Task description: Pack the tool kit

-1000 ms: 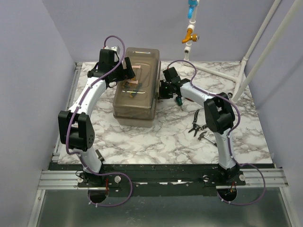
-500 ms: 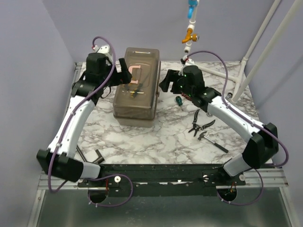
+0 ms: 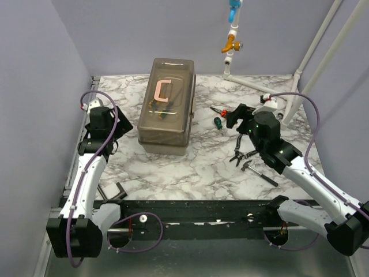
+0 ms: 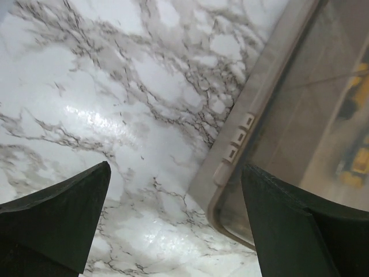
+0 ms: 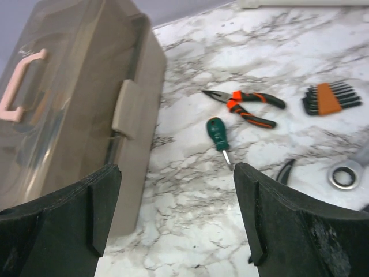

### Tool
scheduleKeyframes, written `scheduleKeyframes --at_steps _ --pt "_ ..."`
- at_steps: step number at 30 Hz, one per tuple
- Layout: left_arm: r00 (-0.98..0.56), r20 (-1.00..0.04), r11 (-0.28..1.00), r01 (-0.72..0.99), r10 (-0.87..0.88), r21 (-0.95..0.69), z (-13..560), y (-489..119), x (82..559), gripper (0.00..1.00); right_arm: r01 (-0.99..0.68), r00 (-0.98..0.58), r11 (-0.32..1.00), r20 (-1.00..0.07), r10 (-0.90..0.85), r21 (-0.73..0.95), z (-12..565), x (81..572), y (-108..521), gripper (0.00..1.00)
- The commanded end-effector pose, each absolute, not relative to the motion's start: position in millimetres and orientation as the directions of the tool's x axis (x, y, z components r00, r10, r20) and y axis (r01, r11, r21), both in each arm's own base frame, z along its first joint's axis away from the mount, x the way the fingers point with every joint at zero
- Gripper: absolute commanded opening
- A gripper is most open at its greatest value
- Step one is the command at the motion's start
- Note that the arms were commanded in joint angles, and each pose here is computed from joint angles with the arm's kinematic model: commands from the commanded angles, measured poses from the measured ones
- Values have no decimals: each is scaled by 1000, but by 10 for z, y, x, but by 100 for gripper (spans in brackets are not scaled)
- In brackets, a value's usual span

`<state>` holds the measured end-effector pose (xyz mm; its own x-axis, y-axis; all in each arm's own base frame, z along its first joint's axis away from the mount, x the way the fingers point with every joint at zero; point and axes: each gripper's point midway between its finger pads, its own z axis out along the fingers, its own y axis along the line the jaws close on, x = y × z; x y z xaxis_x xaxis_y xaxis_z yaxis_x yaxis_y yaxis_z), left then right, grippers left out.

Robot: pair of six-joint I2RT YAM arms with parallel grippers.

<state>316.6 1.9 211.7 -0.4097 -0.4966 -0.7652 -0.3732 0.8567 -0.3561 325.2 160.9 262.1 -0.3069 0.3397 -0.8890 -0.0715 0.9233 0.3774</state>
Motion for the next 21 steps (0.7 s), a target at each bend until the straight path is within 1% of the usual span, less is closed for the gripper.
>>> scheduleKeyframes --at_steps 1,5,7,10,12,13,14,17,21 --pt "-425 -718 832 -345 -551 -435 1682 -138 3303 98 94 -220 939 -914 342 329 2500 3199 1180 87" --pt "-474 -706 850 -277 -527 -448 1407 -363 3360 98 143 -215 943 -921 326 300 2385 3086 1007 87" --pt "-497 -719 871 -210 -486 -444 1394 -570 3391 98 156 -208 940 -920 332 304 2366 3044 952 87" --pt "-503 -771 912 -97 -390 -398 1490 -907 3437 98 123 -202 946 -926 320 300 2325 3031 973 88" --pt "-491 -803 936 -87 -339 -342 1534 -954 3451 99 89 -207 958 -936 284 271 2240 3038 1003 93" --pt "-478 -812 939 -104 -336 -328 1551 -915 3455 99 78 -205 961 -939 275 264 2210 3040 1006 94" --pt "-454 -824 941 -144 -339 -307 1573 -811 3455 98 58 -206 965 -943 263 256 2174 3035 1022 100" --pt "-352 -886 951 -179 -300 -251 1722 -589 3425 98 -3 -159 967 -955 252 255 2161 3050 1064 100" --pt "-185 -951 963 -148 -250 -224 1916 -441 3335 99 7 -110 968 -962 251 252 2099 3108 988 100"
